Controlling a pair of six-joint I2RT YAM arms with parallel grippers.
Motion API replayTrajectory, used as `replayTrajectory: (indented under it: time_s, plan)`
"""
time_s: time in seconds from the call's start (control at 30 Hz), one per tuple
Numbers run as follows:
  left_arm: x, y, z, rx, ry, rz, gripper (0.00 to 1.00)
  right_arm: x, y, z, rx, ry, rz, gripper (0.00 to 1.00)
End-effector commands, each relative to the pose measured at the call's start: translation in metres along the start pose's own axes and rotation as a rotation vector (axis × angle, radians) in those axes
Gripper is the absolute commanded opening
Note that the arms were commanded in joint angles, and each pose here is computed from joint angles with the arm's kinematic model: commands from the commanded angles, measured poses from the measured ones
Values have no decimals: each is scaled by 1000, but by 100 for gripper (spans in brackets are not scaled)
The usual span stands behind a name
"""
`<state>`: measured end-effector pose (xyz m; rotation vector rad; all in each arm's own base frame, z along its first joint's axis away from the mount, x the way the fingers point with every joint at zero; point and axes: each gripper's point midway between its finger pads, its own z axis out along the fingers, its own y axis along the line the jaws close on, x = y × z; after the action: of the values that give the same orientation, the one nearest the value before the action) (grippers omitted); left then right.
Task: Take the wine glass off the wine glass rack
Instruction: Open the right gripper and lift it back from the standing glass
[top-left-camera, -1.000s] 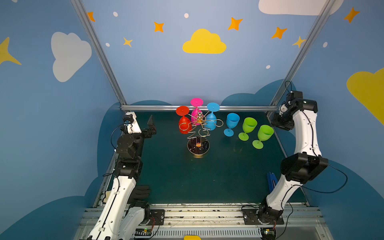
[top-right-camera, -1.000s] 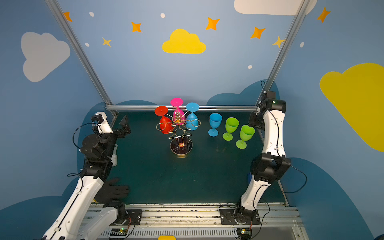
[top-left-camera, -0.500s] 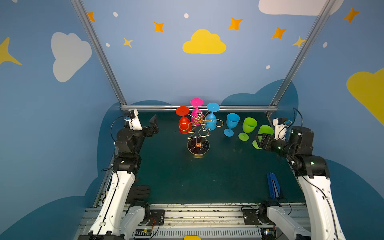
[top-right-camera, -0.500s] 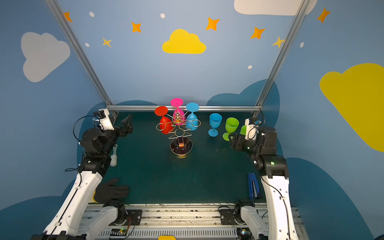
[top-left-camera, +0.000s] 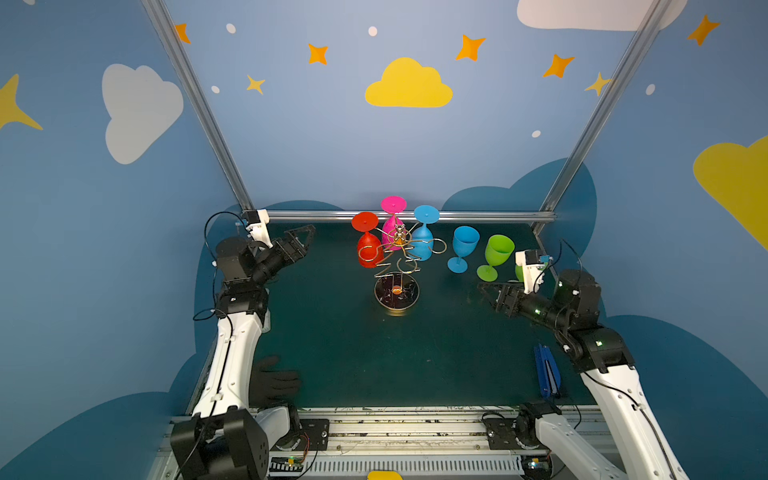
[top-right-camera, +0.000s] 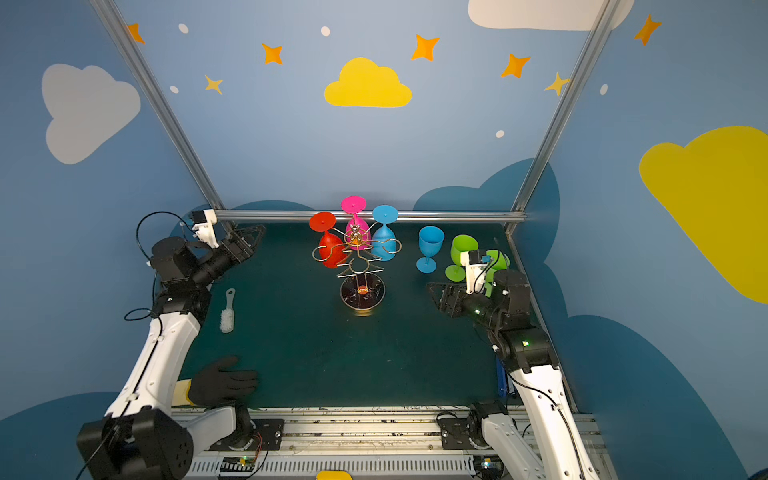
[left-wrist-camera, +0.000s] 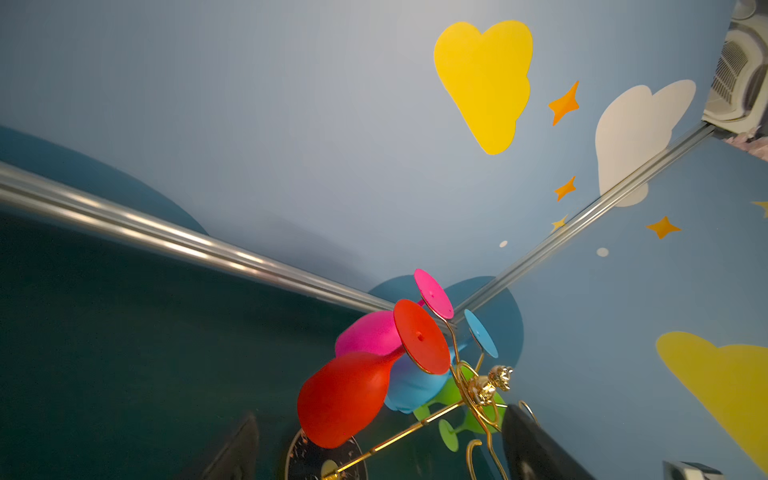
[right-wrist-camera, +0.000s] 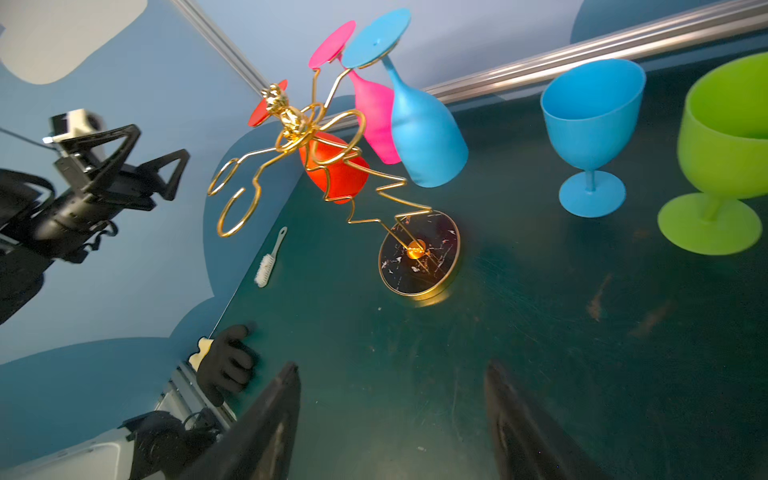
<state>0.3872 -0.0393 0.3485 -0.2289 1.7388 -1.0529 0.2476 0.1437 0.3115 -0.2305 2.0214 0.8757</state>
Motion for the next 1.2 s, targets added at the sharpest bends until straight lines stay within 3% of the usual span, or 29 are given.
replayTrajectory:
  time_s: [0.0, 0.23, 0.6, 1.17]
  plan:
    - [5, -24, 7, 148, 108, -87, 82, -2, 6, 6, -16, -16, -40, 70]
    - [14, -20, 47, 198, 224, -146, 74, 12, 12, 25, -40, 44, -61, 69]
    - [29, -30, 102, 191, 290, -109, 73, 22, 25, 33, -59, 72, -92, 70]
    - [53, -10, 134, 116, 317, -102, 66, 27, 29, 38, -61, 86, -114, 70]
